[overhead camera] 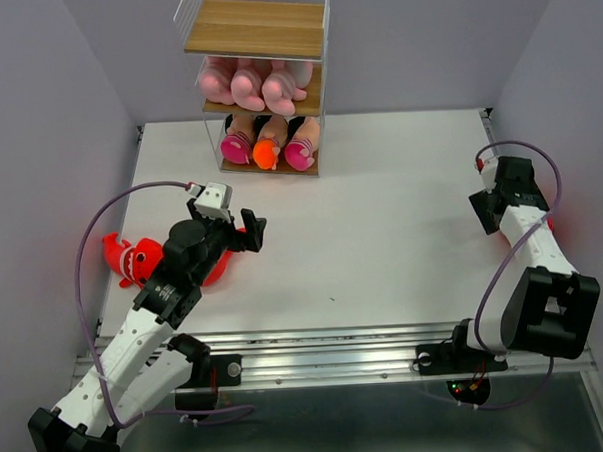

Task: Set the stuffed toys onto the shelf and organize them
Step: Grab a stuffed toy with the right arm

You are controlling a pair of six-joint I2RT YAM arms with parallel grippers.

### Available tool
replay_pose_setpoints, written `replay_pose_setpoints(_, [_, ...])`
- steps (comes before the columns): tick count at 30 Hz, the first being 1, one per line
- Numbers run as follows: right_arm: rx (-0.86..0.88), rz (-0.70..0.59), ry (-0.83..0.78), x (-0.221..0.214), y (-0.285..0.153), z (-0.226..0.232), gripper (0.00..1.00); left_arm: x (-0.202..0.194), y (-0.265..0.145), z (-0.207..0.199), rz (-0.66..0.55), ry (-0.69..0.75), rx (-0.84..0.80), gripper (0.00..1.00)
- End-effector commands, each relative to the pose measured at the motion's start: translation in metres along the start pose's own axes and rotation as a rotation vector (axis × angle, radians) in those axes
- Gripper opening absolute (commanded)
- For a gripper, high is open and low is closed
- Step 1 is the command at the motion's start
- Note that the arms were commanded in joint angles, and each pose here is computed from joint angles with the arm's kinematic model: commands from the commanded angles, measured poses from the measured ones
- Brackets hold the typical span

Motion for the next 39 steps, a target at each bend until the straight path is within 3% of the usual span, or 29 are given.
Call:
replay_pose_setpoints(1, [-0.056,0.09,-0.027,-0.014,0.023,-0.01,1.0,0.016,-0.003,-0.008,-0.05,-0.011,-0.038,0.99])
replay_pose_setpoints(9, [-0.118,0.146,-0.025,-0.044,0.066,-0.012,0.99,0.012,0.0,-0.007,-0.034,-0.012,-0.033,0.99])
replay_pose_setpoints(12, [-0.118,0.107,-0.031,-0.044,0.079,-0.005,0.86,0.011,0.0,-0.008,-0.028,-0.013,-0.039,0.99])
replay_pose_setpoints(13, [-0.106,0.088,-0.036,-0.043,0.082,-0.002,0.73,0.011,0.0,-0.008,-0.027,-0.011,-0.045,0.99])
replay_pose_setpoints(16, [-0.103,0.051,-0.034,-0.043,0.083,0.003,0.44,0.011,-0.001,-0.015,-0.029,-0.008,-0.114,0.99])
replay_pose_setpoints(17, [-0.091,0.024,-0.035,-0.041,0.082,0.006,0.28,0.012,-0.003,-0.017,-0.036,-0.009,-0.132,0.99])
replay_pose_setpoints(20, [-0.103,-0.049,-0.023,-0.04,0.065,0.004,0.01,0.012,-0.006,-0.023,-0.045,-0.016,-0.197,0.99])
replay_pose_setpoints(22, [-0.139,-0.14,-0.036,-0.037,0.037,-0.006,0.01,0.01,-0.006,-0.03,-0.039,-0.016,-0.263,0.99])
replay_pose_setpoints(25, [-0.033,-0.323,-0.121,-0.03,0.003,0.003,0.01,0.006,-0.007,-0.042,-0.007,-0.021,-0.385,0.99])
replay_pose_setpoints(31, [0.193,-0.926,-0.623,-0.019,-0.095,0.055,0.01,-0.015,0.002,-0.075,0.153,-0.197,-0.696,0.99])
replay_pose_setpoints(35, [0.406,-1.186,-0.734,-0.027,-0.135,0.099,0.01,-0.022,0.006,-0.087,0.214,-0.353,-0.795,0.99])
replay_pose_setpoints(39, [0.587,-1.346,-0.674,-0.023,-0.163,0.109,0.01,-0.021,0.015,-0.104,0.269,-0.458,-0.839,0.99])
Point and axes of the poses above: each gripper's point midway between its finger pads, its own y axis out along the fingers, its own z axis along the line the jaws close on, x = y × z, the point moved 7 cm from there along -y, back along the fingers, and after that the axes turned 12 degrees about -y, right-handed, at the moved point
